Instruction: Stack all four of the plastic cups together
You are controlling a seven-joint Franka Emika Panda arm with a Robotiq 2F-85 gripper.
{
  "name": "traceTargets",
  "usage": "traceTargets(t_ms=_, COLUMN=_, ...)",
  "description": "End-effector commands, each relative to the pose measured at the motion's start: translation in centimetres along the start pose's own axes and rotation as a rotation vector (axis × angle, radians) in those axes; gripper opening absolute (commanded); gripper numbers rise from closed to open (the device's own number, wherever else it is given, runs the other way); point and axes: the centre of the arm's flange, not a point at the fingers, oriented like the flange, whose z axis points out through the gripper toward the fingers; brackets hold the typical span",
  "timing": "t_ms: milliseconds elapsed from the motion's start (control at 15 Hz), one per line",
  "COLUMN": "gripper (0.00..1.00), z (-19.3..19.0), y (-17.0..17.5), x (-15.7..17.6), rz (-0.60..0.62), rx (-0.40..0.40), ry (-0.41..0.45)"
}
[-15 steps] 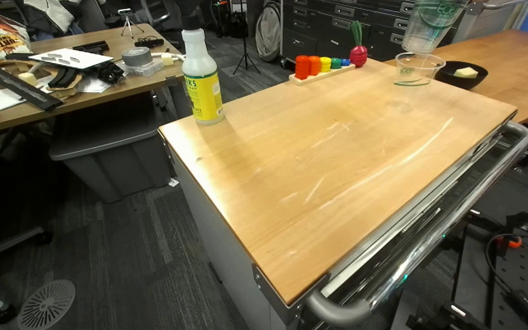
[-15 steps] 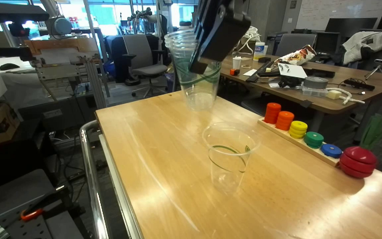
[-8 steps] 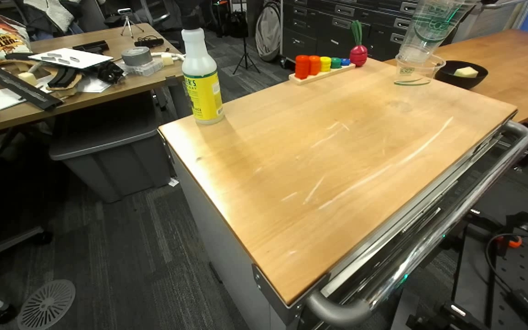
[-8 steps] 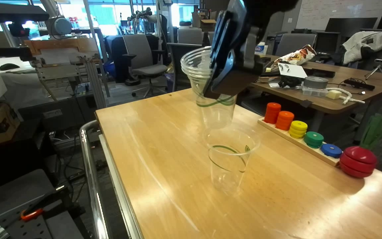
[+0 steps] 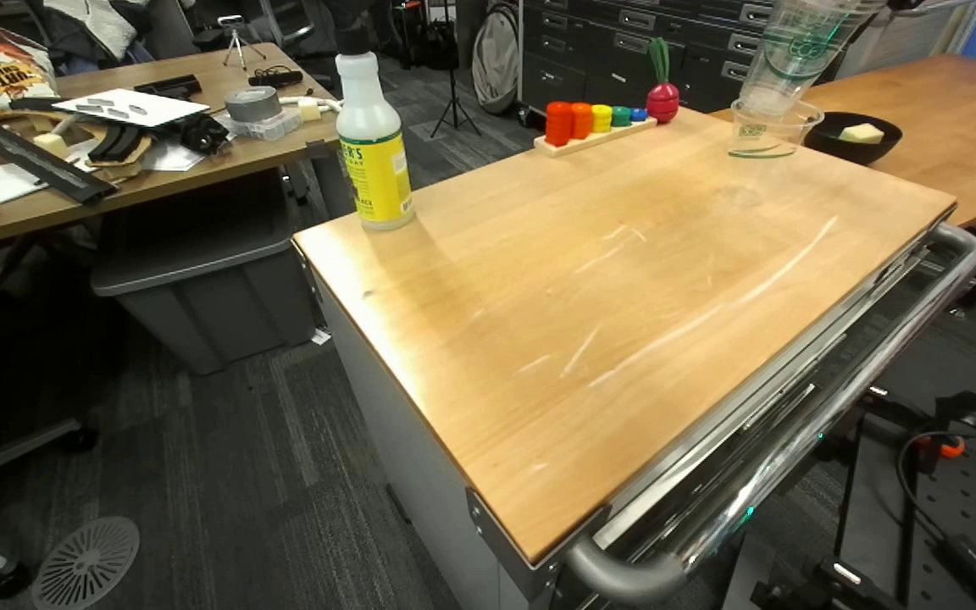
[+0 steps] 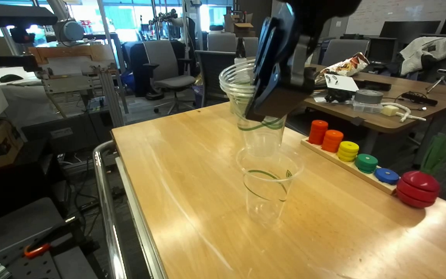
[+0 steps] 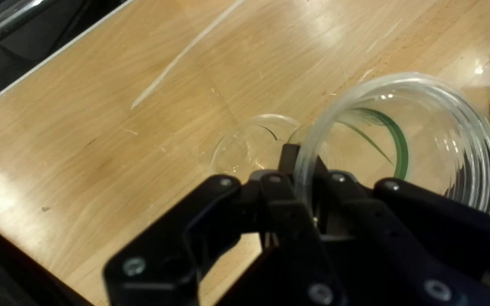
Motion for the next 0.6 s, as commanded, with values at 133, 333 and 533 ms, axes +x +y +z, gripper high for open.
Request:
traceTargets(t_ms=133, gripper=0.02, z=-0.2, y=-0.2, x=-0.9, rz=0.046, rx=-0.071, ry=0.008)
traceTargets(t_ms=333, gripper=0.02, z=-0.3, y=0.0, x=-0.5, rz=0.057, rx=-0.095, ry=0.009)
traceTargets(t_ms=533, gripper=0.02, z=0.2, y=0.0, x=0.6, rz=0.035, rx=-0.083, ry=-0.015)
